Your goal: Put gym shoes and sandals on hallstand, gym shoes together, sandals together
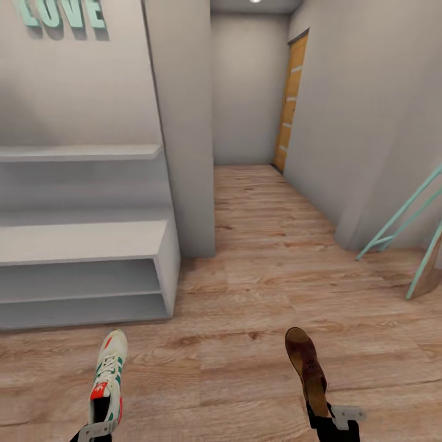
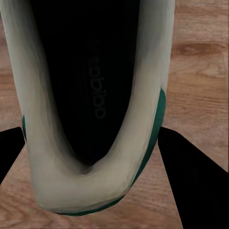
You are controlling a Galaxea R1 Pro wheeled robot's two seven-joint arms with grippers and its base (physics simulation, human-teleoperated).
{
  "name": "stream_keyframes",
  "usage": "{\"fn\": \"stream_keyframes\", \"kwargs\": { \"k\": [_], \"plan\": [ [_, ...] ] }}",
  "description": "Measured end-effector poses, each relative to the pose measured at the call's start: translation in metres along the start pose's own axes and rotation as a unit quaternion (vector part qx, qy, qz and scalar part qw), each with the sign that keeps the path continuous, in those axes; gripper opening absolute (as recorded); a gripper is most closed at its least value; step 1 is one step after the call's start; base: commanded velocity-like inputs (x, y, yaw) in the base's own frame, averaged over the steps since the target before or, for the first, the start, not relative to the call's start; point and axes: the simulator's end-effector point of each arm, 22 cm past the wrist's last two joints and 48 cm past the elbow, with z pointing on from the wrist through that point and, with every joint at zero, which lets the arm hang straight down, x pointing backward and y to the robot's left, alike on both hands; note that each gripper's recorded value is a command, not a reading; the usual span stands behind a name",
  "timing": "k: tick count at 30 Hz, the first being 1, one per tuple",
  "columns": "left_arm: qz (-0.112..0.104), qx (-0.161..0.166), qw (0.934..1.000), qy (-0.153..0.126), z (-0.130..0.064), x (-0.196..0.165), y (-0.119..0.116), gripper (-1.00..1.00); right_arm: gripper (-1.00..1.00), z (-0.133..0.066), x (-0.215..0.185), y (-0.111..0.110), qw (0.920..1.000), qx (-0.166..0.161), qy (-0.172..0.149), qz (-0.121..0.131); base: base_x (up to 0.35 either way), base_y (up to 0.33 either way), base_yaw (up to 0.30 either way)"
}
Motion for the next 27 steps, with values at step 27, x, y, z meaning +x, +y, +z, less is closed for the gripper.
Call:
{"fn": "stream_keyframes", "kwargs": {
  "k": [27],
  "plan": [
    [0.001,-0.001,1.0,-0.001,0.0,-0.0008,0.0018,-1.0,-1.0,-0.0003,-0.0005,-0.003,1.0,0.0,-0.001,-0.002,-0.033,0.297,0.078]
  ]
}}
